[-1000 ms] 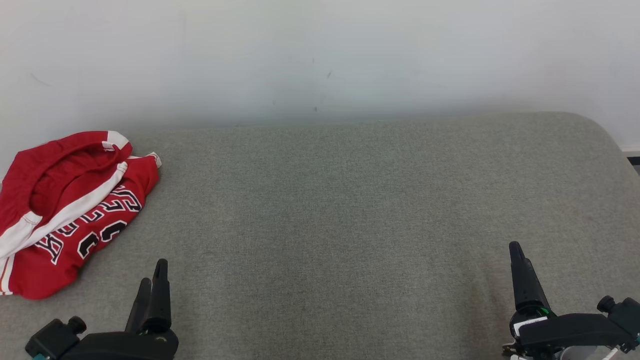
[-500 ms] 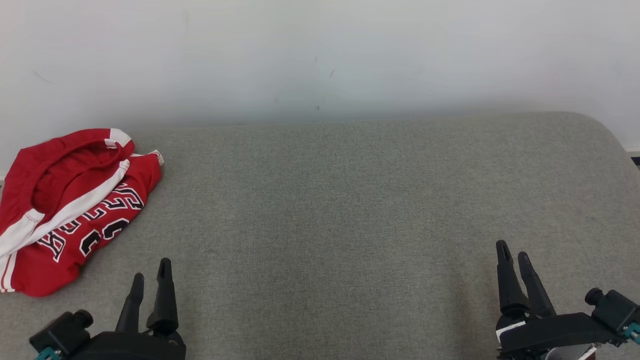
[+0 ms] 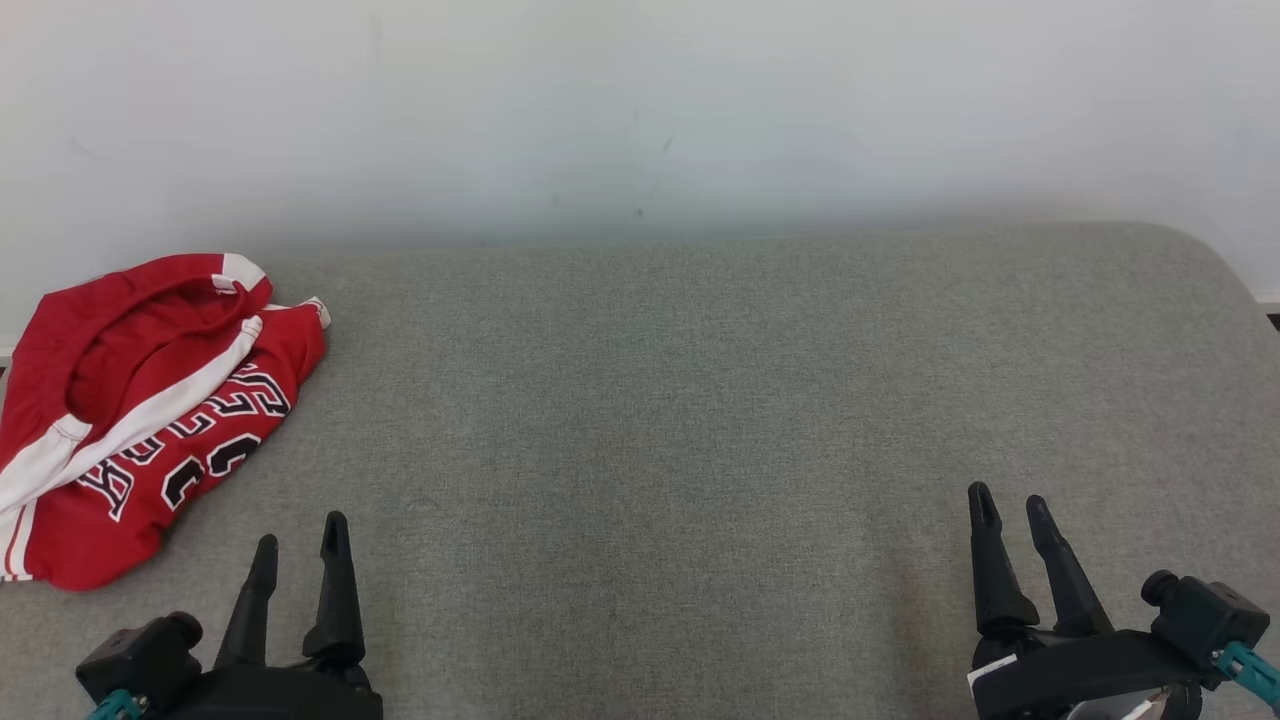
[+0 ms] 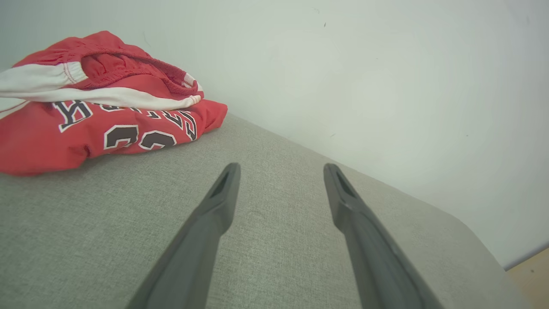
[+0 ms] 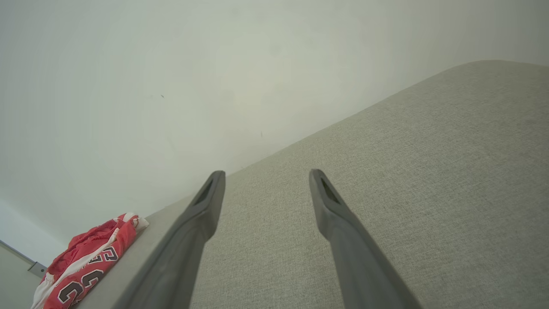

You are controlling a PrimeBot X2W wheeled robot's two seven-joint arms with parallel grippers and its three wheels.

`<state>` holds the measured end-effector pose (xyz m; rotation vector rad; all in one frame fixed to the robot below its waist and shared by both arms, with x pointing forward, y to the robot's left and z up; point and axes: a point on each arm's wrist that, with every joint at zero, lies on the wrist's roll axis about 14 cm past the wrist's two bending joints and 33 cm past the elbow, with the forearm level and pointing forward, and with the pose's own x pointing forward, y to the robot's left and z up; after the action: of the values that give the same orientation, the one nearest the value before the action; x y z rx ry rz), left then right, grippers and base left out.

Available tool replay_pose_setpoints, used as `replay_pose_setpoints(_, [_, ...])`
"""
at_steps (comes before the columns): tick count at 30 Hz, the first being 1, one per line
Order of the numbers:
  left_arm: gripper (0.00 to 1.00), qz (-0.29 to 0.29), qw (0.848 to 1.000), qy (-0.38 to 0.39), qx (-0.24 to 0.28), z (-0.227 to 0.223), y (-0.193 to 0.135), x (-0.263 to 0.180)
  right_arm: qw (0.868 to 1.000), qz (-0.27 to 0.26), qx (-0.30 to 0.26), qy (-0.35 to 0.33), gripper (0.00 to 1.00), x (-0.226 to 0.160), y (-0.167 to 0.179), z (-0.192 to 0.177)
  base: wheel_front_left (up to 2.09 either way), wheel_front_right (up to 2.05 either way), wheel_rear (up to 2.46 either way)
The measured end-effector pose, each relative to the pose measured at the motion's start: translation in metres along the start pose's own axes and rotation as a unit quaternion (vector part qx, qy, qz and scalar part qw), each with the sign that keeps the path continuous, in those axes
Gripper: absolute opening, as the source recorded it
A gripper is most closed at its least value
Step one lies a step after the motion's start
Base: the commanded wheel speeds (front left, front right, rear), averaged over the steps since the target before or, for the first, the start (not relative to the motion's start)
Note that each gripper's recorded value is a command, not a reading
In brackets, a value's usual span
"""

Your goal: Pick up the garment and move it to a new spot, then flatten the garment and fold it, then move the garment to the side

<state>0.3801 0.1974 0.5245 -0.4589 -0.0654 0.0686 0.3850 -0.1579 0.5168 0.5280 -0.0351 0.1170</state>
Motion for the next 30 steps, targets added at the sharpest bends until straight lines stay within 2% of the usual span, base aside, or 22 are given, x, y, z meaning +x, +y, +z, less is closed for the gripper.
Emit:
replay_pose_setpoints(18, [1.0, -0.013, 0.994, -0.033, 0.1, 0.014, -0.005, -0.002, 0.995, 0.03, -0.096, -0.01, 1.0, 0.0, 0.013, 0.002, 0.0, 0.0, 0.0])
replay_pose_setpoints(30, [1.0, -0.022, 0.987, -0.054, 0.148, 0.02, -0.011, -0.007, 0.988, 0.047, -0.146, -0.019, 1.0, -0.001, 0.02, 0.004, 0.0, 0.0, 0.0])
